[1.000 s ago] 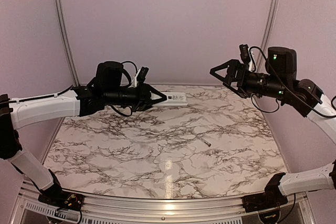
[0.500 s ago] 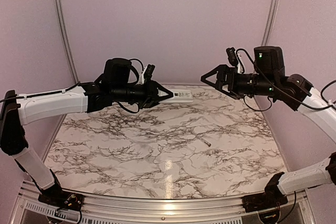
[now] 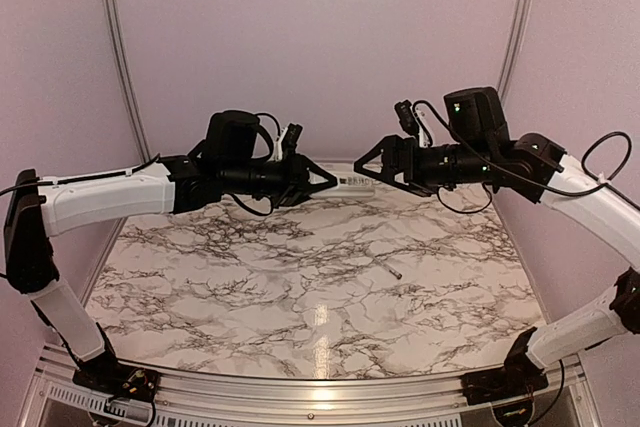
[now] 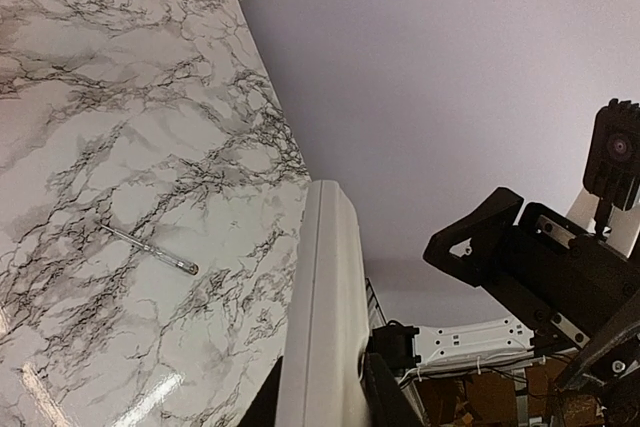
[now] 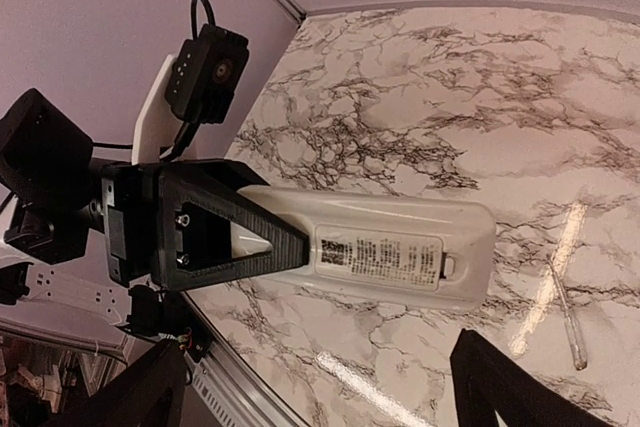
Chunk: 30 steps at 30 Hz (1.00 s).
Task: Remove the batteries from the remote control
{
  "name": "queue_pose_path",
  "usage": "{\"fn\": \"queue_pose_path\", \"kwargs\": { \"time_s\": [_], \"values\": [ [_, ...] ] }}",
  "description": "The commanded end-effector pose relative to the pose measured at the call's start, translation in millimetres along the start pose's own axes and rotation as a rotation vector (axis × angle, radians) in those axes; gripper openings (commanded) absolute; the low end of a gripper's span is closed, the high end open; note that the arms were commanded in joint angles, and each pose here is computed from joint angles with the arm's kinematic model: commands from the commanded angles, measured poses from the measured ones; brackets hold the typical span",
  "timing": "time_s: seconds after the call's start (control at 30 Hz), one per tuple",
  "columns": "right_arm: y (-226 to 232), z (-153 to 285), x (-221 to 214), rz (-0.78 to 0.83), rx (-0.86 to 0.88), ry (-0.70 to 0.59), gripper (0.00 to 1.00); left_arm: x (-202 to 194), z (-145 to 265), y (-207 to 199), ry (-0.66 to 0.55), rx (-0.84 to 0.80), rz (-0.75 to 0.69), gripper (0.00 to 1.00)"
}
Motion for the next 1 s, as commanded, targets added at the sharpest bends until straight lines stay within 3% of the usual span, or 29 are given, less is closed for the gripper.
{"fn": "queue_pose_path", "kwargs": {
  "time_s": [0.0, 0.97],
  "values": [
    [9.1, 0.2, 9.5, 0.011, -0.007, -0.027, 0.90, 5.1, -2.0, -10.6, -0.010, -0.023, -0.020, 0.00],
    [2.7, -27.9, 11.7, 0.017, -0.034, 0.006, 0.87, 2.7, -4.3, -24.0, -0.006, -0.088, -0.023, 0.00]
  ]
}}
Point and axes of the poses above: each gripper's point midway between its finger pads, its own z axis back along the fingers, its own y axis along the line the jaws close on, x = y × z, the point moved 5 cm from there along z, back along the fingers, and after that the axes turned 6 degrees about -z, right-handed, at the moved point
